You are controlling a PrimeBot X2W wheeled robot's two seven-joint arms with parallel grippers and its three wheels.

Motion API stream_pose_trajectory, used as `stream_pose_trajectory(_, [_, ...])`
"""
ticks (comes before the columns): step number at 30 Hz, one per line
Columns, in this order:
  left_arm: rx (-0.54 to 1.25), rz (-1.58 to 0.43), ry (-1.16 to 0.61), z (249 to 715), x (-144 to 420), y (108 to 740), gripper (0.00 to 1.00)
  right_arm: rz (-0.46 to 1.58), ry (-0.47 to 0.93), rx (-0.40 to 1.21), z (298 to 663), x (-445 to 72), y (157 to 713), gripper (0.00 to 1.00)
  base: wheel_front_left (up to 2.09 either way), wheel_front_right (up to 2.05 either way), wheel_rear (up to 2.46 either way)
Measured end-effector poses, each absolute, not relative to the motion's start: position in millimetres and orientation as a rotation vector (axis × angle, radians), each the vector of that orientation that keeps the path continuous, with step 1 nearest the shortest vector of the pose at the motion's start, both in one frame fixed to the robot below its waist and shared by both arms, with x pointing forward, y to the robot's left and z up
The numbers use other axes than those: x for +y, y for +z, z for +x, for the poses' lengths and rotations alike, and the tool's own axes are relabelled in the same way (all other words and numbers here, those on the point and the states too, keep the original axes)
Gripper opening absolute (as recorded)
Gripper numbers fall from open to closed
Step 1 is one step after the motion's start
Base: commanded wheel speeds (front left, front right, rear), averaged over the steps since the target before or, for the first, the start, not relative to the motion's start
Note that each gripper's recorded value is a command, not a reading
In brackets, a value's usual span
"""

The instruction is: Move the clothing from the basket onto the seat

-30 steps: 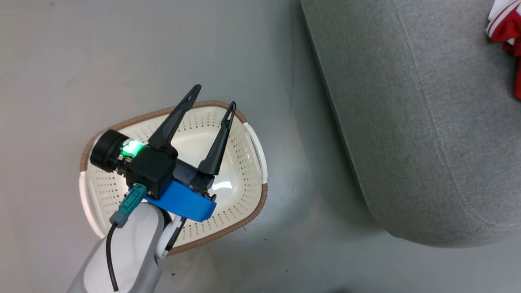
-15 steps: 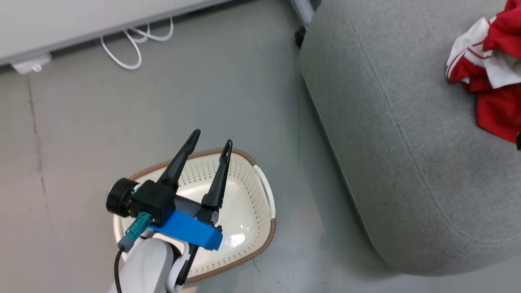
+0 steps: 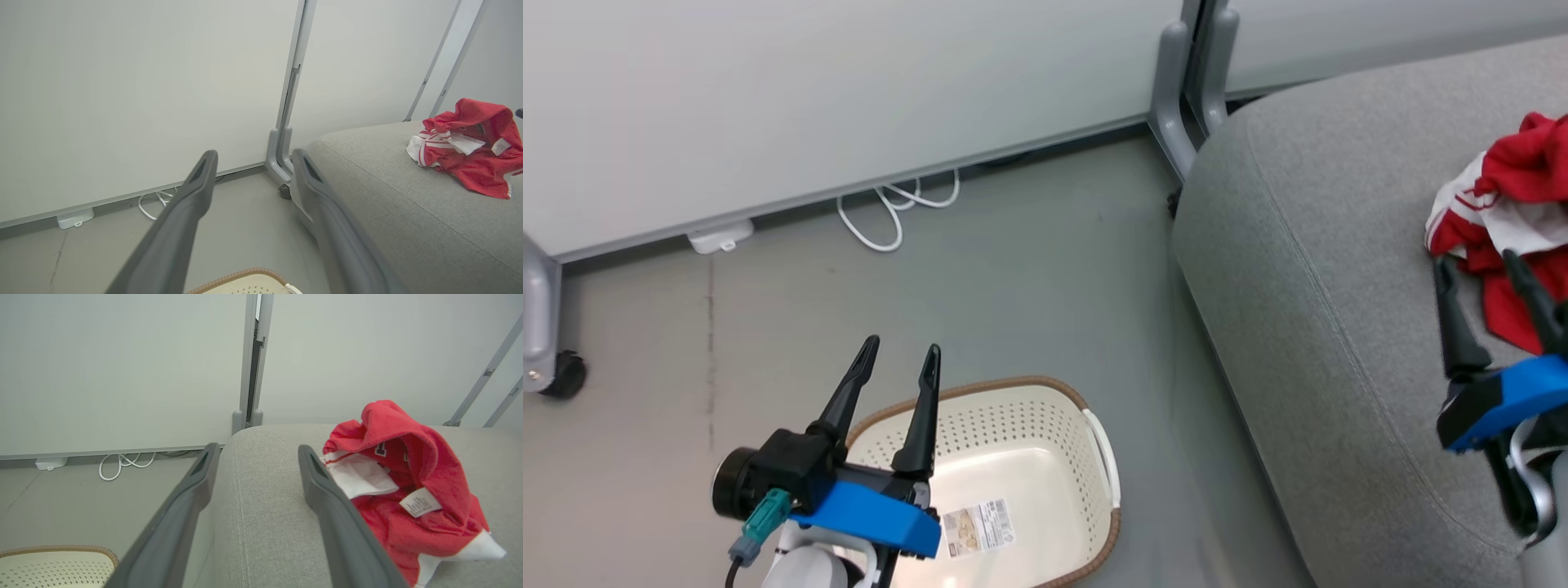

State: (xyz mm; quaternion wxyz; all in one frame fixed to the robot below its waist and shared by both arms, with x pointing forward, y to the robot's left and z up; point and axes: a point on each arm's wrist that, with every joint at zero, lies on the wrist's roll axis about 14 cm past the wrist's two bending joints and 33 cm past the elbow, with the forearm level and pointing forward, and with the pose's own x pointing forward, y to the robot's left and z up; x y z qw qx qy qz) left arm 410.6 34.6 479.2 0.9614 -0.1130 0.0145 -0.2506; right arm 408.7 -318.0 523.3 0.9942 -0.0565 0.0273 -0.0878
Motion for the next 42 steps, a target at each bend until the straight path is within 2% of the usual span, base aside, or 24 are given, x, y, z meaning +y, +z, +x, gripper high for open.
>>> stream_pose_trajectory(7, [0.010,-0.222,-0.371,398,76,485,1.00,-0.062,-0.079,0.010,400,-265,529,1.00,0.00,0.00,0.00])
stream_pose_trajectory(20, [-0.002,-0.217,-0.184,372,136,485,1.00,0.003,0.077,0.023,386,-191,520,1.00,0.00,0.00,0.00])
stream_pose_trajectory(31, [0.019,-0.219,-0.101,358,161,476,1.00,0.038,0.123,0.036,376,-170,511,1.00,0.00,0.00,0.00])
stream_pose_trajectory(42, [0.051,-0.208,-0.097,352,161,466,1.00,0.056,0.116,0.064,369,-168,497,1.00,0.00,0.00,0.00])
